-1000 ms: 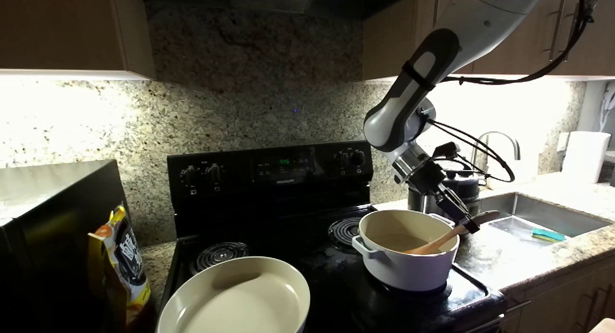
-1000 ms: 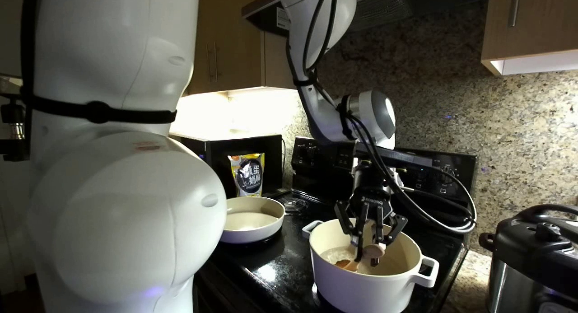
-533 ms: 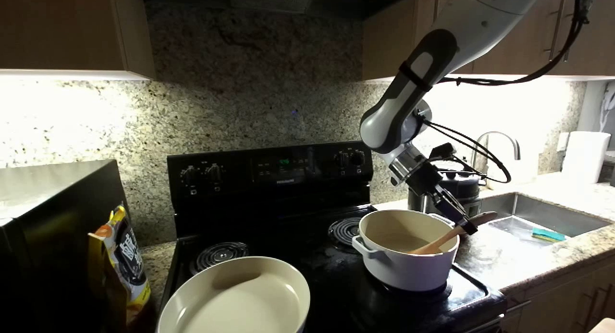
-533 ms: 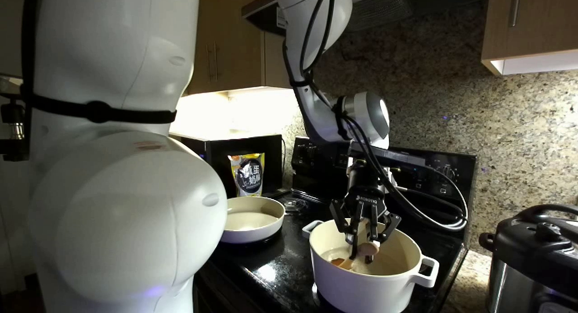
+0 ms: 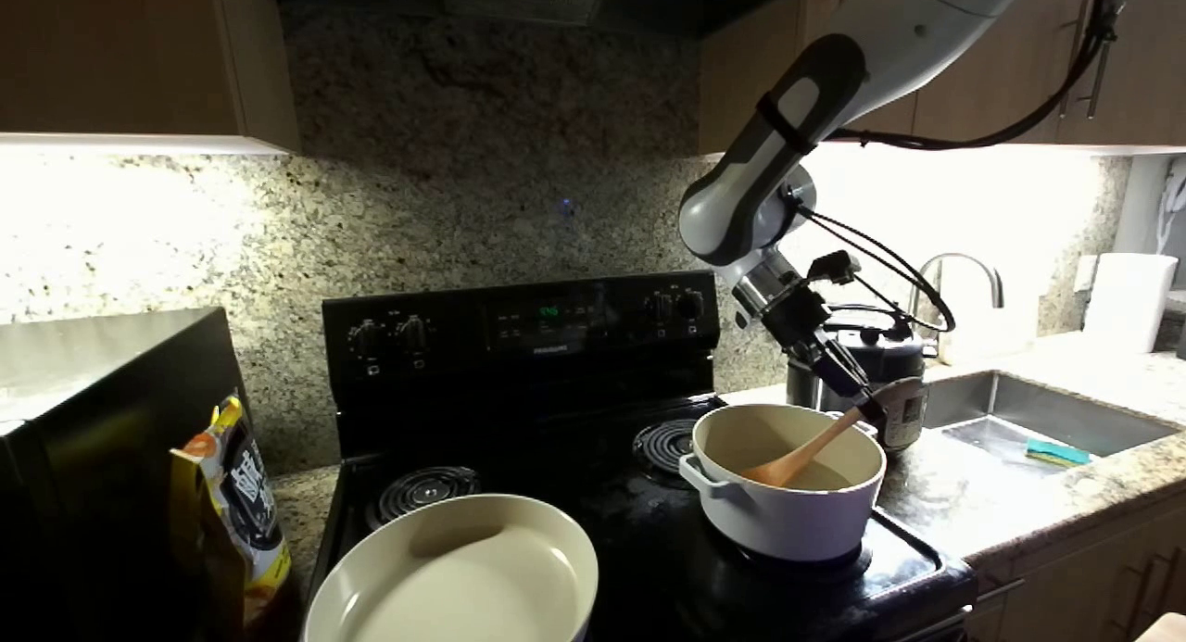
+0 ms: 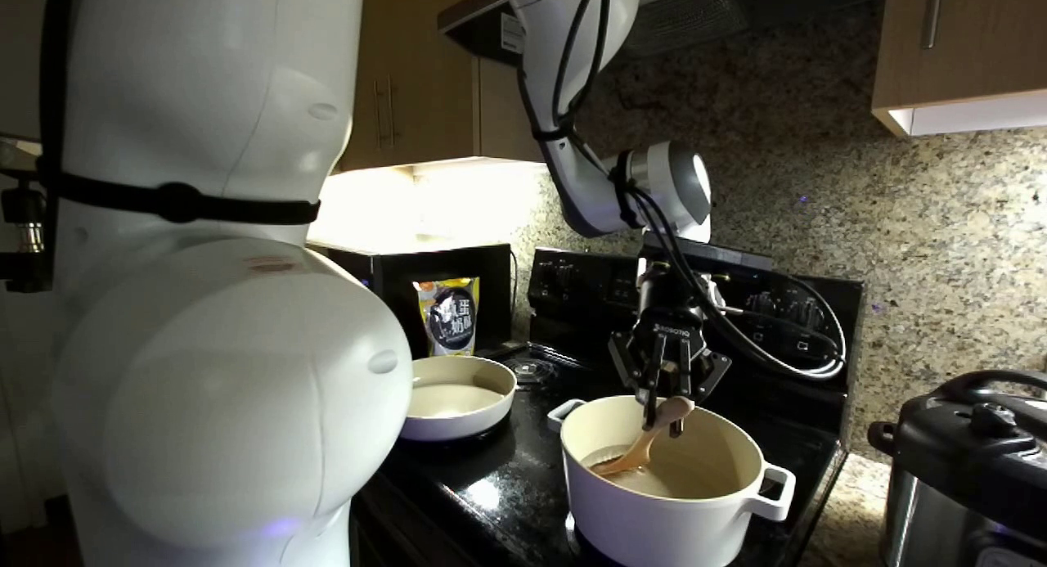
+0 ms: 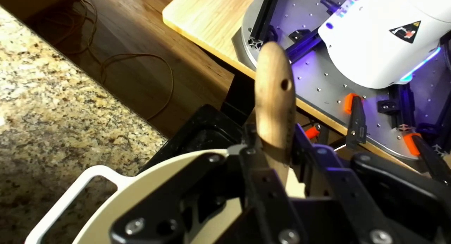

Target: Hold the wooden spoon and stir inside the pot.

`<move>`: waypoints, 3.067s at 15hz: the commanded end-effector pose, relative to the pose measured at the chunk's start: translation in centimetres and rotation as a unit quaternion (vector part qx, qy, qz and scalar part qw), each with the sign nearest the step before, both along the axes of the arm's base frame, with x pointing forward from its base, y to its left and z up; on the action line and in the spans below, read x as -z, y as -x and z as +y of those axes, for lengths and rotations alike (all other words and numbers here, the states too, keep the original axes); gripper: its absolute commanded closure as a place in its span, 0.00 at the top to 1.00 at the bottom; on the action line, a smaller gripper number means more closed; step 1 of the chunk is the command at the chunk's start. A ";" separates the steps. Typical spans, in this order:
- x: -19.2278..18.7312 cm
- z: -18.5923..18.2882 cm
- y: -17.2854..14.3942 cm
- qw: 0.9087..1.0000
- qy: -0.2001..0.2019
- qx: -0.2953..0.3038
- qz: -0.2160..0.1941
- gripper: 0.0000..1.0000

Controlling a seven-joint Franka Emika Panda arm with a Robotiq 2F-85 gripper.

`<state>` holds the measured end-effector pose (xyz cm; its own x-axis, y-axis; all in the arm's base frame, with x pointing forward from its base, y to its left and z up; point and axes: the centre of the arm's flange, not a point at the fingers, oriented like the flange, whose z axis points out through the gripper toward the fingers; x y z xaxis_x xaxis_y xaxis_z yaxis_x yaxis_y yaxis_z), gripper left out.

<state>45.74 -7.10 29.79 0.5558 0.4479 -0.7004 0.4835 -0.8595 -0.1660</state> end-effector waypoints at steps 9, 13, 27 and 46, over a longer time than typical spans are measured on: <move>1.2 -2.2 4.6 0.999 -0.006 -0.019 0.044 0.08; 2.0 -0.9 4.8 0.997 -0.011 -0.038 0.064 0.08; -0.6 -1.5 1.0 0.999 0.003 -0.024 0.026 0.08; 2.2 -0.8 0.5 0.998 -0.016 -0.023 0.058 0.08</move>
